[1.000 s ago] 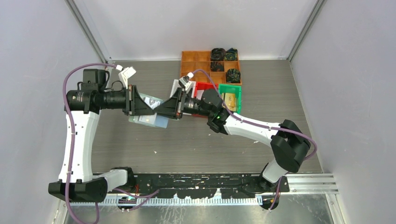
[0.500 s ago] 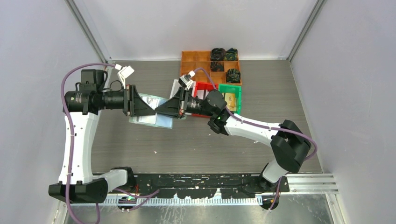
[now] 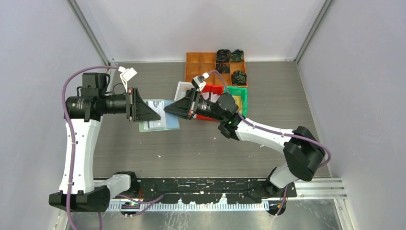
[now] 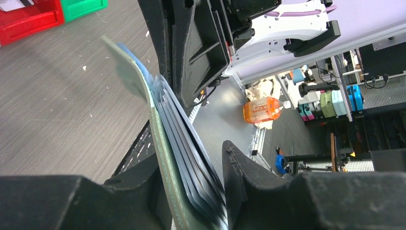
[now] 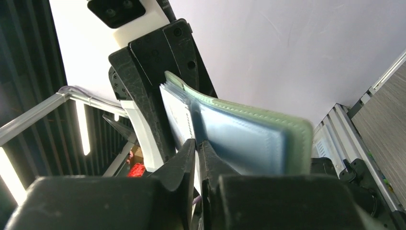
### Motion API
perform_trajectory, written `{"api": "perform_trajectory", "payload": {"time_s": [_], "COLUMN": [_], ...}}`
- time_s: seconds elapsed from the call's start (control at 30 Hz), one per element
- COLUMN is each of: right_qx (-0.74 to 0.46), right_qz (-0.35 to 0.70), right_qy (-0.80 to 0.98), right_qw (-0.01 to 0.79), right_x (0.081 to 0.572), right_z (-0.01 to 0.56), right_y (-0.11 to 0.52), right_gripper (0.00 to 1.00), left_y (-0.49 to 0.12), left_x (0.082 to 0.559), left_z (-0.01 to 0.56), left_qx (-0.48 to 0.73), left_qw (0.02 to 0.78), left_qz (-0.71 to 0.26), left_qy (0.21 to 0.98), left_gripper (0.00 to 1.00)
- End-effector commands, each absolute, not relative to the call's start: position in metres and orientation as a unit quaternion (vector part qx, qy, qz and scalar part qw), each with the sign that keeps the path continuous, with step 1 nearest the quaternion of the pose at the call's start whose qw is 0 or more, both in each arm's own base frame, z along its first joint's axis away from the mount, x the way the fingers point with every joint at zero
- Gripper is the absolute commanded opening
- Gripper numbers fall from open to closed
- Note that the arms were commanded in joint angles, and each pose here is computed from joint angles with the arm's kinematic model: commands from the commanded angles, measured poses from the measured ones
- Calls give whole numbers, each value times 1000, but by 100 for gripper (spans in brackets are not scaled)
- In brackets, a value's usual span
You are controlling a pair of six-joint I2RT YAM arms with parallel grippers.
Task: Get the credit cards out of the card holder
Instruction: Remove the credit card from the card holder.
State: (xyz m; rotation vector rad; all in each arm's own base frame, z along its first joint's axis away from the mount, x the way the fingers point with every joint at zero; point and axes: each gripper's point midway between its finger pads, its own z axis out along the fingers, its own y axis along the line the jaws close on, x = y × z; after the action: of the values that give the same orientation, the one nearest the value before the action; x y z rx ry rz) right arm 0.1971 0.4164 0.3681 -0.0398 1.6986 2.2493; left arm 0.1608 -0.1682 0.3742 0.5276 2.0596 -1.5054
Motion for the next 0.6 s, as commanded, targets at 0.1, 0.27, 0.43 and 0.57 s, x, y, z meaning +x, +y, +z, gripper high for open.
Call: {"api": "perform_trajectory", "payload": {"time_s": [0.1, 0.27, 0.43, 0.57], "right_qx": [-17, -33, -37, -59], "right_qz": [791, 805, 821, 823], "right_qy": [576, 565, 545, 543], "right_qw": [204, 177, 165, 158], "right_x": [202, 190, 184, 175], "right_z": [400, 400, 402, 406], "right_y": [410, 413, 410, 414], "right_gripper": [19, 24, 30, 34], "left_y": [-174, -175, -175, -175], "left_x": [138, 141, 141, 142], "left_z": [400, 403, 405, 406], "left_qx": [226, 224, 225, 225], "left_qw": [278, 279, 280, 281], "left_qz": [-592, -592, -593, -592], "left_qy": [722, 722, 720, 721], "left_gripper": [34, 20, 15, 14]}}
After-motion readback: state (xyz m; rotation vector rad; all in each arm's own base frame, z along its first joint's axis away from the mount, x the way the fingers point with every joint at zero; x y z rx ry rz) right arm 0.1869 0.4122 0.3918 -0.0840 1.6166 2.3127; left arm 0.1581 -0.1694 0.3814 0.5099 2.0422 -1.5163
